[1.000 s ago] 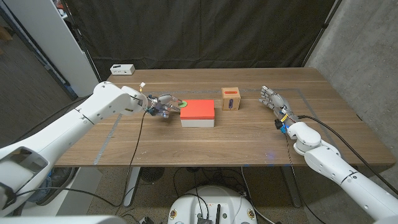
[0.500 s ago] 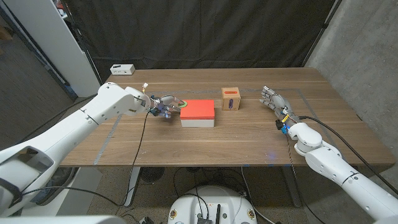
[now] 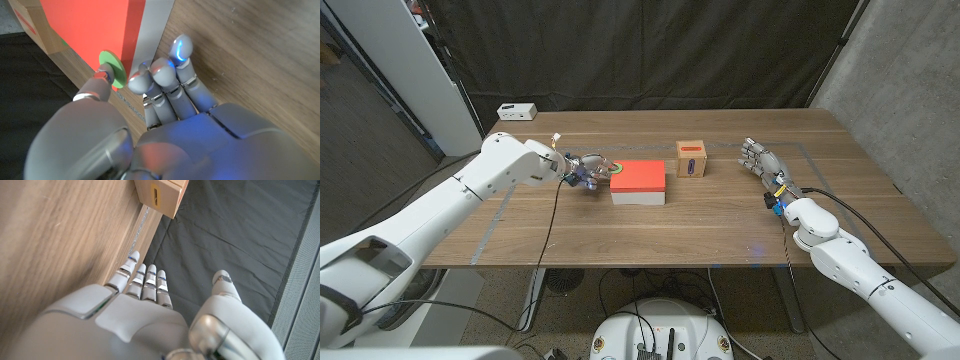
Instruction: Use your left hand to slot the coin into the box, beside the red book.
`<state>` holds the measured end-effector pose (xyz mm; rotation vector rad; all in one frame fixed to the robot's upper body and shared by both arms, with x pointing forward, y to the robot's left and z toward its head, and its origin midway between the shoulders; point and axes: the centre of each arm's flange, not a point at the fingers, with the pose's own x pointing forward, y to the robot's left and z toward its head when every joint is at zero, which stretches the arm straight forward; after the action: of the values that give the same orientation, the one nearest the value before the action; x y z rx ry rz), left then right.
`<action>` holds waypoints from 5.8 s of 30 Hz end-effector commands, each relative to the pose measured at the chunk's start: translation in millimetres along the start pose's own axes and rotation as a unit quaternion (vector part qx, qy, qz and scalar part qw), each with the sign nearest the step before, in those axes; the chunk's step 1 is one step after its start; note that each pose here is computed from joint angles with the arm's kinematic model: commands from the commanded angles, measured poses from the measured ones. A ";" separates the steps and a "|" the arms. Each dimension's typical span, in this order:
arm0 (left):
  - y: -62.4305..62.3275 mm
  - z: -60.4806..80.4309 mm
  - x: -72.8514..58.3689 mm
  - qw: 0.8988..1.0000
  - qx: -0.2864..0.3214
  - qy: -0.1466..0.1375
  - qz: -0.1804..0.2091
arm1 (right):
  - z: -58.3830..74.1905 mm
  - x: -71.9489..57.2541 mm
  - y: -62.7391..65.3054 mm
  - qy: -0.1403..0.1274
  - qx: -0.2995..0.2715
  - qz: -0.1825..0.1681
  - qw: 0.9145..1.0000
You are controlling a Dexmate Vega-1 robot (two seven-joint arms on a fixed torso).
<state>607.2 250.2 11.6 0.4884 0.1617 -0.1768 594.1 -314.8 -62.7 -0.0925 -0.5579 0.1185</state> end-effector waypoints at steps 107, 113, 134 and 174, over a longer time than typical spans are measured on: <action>-4.9 100.3 -84.2 0.966 0.132 -0.192 0.115 | 15.9 -23.4 8.7 0.006 -0.024 -0.004 1.000; -10.2 122.3 -83.8 0.962 0.150 -0.202 0.106 | 15.8 -26.8 10.0 0.004 -0.024 -0.005 1.000; -57.4 212.2 -81.5 0.905 0.330 -0.206 0.168 | 15.5 -38.9 -27.6 0.000 -0.017 -0.009 1.000; -142.3 302.6 -39.2 0.819 0.550 -0.101 0.129 | 0.4 -49.7 -59.2 0.002 0.008 -0.006 1.000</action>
<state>569.6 3.9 218.7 1.5328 -0.3043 -0.0357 556.1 -378.8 -78.8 -0.0847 -0.5529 0.1109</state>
